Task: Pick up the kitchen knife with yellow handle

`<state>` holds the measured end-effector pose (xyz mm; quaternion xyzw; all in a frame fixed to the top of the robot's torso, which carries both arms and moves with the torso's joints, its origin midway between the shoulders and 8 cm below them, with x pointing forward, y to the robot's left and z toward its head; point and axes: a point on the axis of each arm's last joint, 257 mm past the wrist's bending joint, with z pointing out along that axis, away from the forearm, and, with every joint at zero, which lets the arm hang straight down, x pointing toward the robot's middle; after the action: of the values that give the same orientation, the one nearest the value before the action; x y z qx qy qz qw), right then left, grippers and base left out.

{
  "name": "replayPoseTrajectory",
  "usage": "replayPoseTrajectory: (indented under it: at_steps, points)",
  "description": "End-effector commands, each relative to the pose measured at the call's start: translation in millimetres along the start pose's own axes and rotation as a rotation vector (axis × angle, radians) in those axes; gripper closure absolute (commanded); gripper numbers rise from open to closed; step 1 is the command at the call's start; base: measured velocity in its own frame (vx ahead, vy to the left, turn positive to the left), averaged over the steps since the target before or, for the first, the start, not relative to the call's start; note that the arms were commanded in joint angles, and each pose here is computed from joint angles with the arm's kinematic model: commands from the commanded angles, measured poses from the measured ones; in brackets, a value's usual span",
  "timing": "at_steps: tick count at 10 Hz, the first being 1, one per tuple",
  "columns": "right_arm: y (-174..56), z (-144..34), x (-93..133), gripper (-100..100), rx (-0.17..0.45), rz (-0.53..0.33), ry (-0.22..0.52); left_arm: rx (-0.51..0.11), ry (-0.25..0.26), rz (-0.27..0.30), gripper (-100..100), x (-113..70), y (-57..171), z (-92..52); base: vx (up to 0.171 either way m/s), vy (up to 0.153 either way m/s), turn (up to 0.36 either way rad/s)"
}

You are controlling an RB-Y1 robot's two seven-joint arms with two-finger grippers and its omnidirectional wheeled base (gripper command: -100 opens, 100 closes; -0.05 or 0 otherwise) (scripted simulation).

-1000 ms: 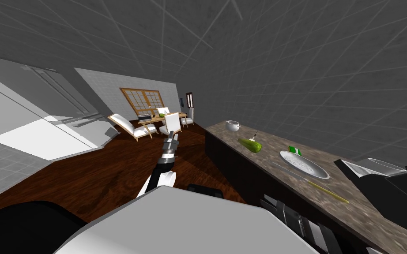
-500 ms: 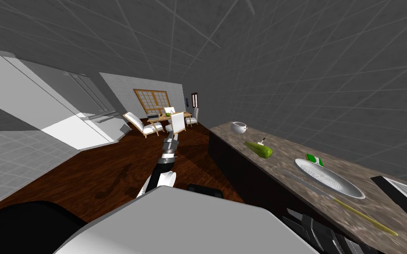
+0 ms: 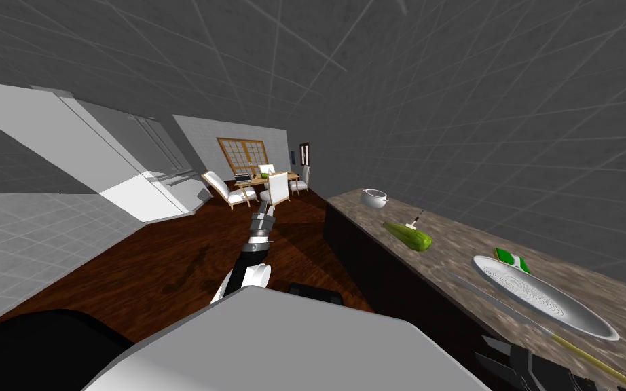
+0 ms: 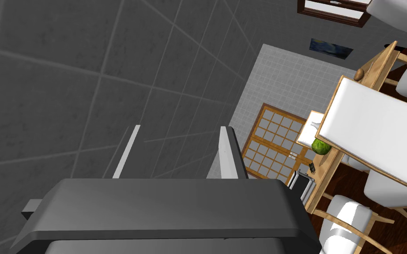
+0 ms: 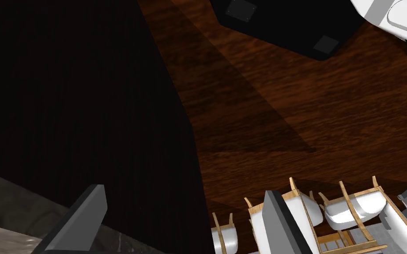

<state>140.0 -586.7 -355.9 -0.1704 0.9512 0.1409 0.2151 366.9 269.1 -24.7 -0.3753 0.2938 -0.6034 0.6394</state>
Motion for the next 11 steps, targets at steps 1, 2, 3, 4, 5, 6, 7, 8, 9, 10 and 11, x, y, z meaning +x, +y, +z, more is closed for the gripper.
replayPoseTrajectory:
  at_steps: [1,2,3,4,5,6,7,8,9,10,11]
  points:
    - [-23.4,-26.5,9.3,-100,0.053,-0.039,0.07,0.0,0.0,0.0,0,0.0,0.0,0.0,0.017,-0.007,0.113]
    - [-16.2,-20.6,5.0,-100,0.031,-0.045,0.061,0.0,0.0,0.0,0,0.0,0.0,0.0,0.013,-0.011,0.088]
    - [-23.7,-26.7,9.4,-100,0.053,-0.039,0.07,0.0,0.0,0.0,0,0.0,0.0,0.0,0.005,-0.005,0.002]
    - [-40.5,-48.6,15.9,-100,0.094,-0.065,0.124,0.0,0.0,0.0,0,0.0,0.0,0.0,0.011,-0.006,0.14]
    - [-44.1,-52.1,18.0,-100,0.106,-0.062,0.129,0.0,0.0,0.0,0,0.0,0.0,0.0,0.01,-0.014,0.083]
    - [-57.0,-71.3,23.0,-100,0.138,-0.085,0.177,0.0,0.0,0.0,0,0.0,0.0,0.0,0.014,-0.019,0.103]
    - [-59.9,-74.4,24.6,-100,0.147,-0.083,0.181,0.0,0.0,0.0,0,0.0,0.0,0.0,0.012,-0.022,0.08]
    - [-59.5,-74.1,24.4,-100,0.146,-0.083,0.18,0.0,0.0,0.0,0,0.0,0.0,0.0,0.007,-0.013,-0.004]
    - [-70.2,-91.5,29.5,-100,0.175,-0.102,0.225,0.0,0.0,0.0,0,0.0,0.0,0.0,0.013,-0.017,0.107]
    - [-72.1,-93.6,30.5,-100,0.181,-0.1,0.227,0.0,0.0,0.0,0,0.0,0.0,0.0,0.015,-0.023,0.079]
    - [-72.1,-93.6,30.5,-100,0.181,-0.1,0.227,0.0,0.0,0.0,0,0.0,0.0,0.0,0.008,-0.014,-0.001]
